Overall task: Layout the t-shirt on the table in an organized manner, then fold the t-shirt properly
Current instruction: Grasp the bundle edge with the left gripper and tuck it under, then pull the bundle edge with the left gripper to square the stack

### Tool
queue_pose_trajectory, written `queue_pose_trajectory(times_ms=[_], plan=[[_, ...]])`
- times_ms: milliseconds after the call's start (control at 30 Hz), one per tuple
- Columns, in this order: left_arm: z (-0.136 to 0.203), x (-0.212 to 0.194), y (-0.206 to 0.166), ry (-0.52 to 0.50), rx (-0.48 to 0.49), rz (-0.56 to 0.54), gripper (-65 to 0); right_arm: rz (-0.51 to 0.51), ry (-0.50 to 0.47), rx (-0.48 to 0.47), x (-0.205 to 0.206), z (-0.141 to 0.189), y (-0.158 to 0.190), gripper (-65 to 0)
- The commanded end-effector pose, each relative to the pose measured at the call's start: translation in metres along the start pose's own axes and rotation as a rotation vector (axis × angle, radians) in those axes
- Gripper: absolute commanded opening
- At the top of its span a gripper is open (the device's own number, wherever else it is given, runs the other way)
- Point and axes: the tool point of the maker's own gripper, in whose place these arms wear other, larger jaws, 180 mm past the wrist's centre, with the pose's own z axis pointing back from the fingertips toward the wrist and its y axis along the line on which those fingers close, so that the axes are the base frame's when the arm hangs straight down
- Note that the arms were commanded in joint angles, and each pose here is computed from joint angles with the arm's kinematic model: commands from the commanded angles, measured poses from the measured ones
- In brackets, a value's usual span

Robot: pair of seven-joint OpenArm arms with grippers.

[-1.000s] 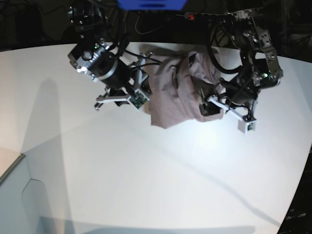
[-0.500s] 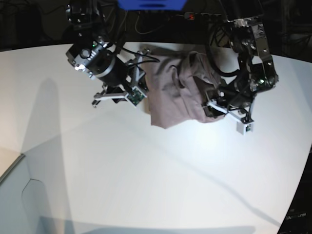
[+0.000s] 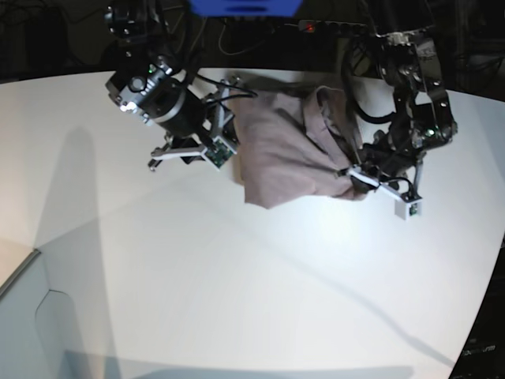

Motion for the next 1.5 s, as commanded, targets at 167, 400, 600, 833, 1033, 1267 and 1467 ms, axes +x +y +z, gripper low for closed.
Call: queue_pose_trajectory(times_ms=[167,400,600,833,1033,1267,1467], plan=[[0.008,0.024,0.01,-0.056,0.016,-0.049,-62.9,-0.003,-0.054,-0.006,0.015,0.001,-0.003,-48.3],[0.012,0.014,0.01,0.004,0.02,-0.038,-37.5,-0.003,-0.057,0.0,0.016,0.0,-0.001,-48.2],[0.047,0.023,0.028,-0.024,0.083,0.041,-20.4,-0.005,-0.055,-0.003,0.015,0.0,-0.002,-48.0],[0.069,-0.051,0.036,0.136,0.124,0.121,-20.5,-0.002,-0.058,-0.001,0.017,0.0,-0.001,-48.1],[0.077,-0.1,0.028,0.231,0.12,0.183,-20.6,-0.004,-0.059,0.0,0.017,0.0,-0.001,-48.2],[0.076,-0.101,0.027,0.235,0.118,0.185,-30.1,-0.004,-0.058,0.001,0.017,0.0,0.0,-48.3],[0.068,-0.102,-0.006,0.255,0.036,0.117,-32.9,-0.006,-0.055,0.003,0.015,0.0,0.001,-48.3]])
